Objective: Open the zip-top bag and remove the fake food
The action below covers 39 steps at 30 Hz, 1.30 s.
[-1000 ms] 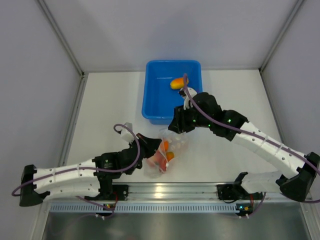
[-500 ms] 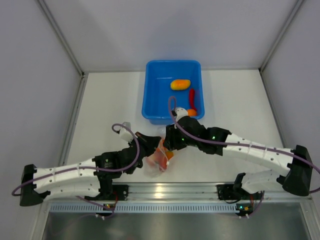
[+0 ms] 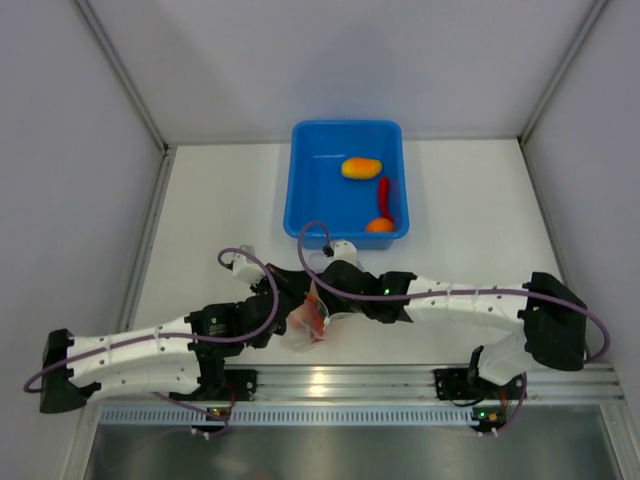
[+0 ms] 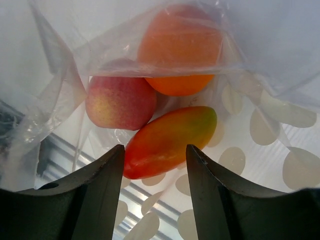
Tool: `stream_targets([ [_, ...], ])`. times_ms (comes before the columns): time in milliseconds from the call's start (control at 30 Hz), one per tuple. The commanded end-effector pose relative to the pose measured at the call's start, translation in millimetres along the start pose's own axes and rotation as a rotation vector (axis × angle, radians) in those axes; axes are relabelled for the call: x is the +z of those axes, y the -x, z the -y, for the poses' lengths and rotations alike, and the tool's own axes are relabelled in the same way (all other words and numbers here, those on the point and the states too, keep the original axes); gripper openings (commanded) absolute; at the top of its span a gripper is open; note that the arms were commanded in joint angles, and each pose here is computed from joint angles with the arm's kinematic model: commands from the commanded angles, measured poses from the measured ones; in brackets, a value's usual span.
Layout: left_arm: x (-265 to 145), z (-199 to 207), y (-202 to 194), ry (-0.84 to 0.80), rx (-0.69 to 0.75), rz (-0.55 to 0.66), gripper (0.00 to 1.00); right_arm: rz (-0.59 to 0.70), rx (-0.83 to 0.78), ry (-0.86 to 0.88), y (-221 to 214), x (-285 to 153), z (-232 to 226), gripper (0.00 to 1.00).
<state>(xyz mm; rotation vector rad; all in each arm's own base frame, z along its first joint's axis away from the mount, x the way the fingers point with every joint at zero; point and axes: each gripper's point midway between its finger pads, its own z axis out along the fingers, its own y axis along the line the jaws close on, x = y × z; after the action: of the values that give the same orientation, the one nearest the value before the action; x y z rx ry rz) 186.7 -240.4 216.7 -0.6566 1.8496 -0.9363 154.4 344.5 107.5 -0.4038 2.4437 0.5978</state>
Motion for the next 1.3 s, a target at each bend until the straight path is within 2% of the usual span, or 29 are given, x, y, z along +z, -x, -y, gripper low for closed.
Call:
stream_targets([
  [0,-5,24,0,-0.074,-0.101,-0.026,0.00,0.031,0.006,0.036,-5,6,-21,0.55],
  [367,-4,16,-3,-0.065,-0.082,-0.029,0.00,-0.073,0.000,-0.003,-53,27,-16,0.72],
  [400,-4,16,-3,-0.065,-0.084,-0.027,0.00,-0.077,0.013,-0.009,-57,30,-13,0.77],
  [600,-5,15,-7,-0.065,-0.078,-0.046,0.00,0.028,0.097,-0.013,-44,36,-10,0.80],
  [733,-4,13,-10,-0.061,-0.080,-0.055,0.00,0.143,0.143,-0.039,-16,31,-7,0.80],
  [867,-4,13,-12,-0.061,-0.078,-0.064,0.00,0.188,0.171,-0.126,-3,31,5,0.88],
  [1133,-3,10,-17,-0.052,-0.066,-0.076,0.00,0.295,0.318,-0.099,17,27,13,0.87],
  [1267,-3,12,-18,-0.054,-0.066,-0.082,0.00,0.286,0.295,-0.156,24,34,19,0.87],
])
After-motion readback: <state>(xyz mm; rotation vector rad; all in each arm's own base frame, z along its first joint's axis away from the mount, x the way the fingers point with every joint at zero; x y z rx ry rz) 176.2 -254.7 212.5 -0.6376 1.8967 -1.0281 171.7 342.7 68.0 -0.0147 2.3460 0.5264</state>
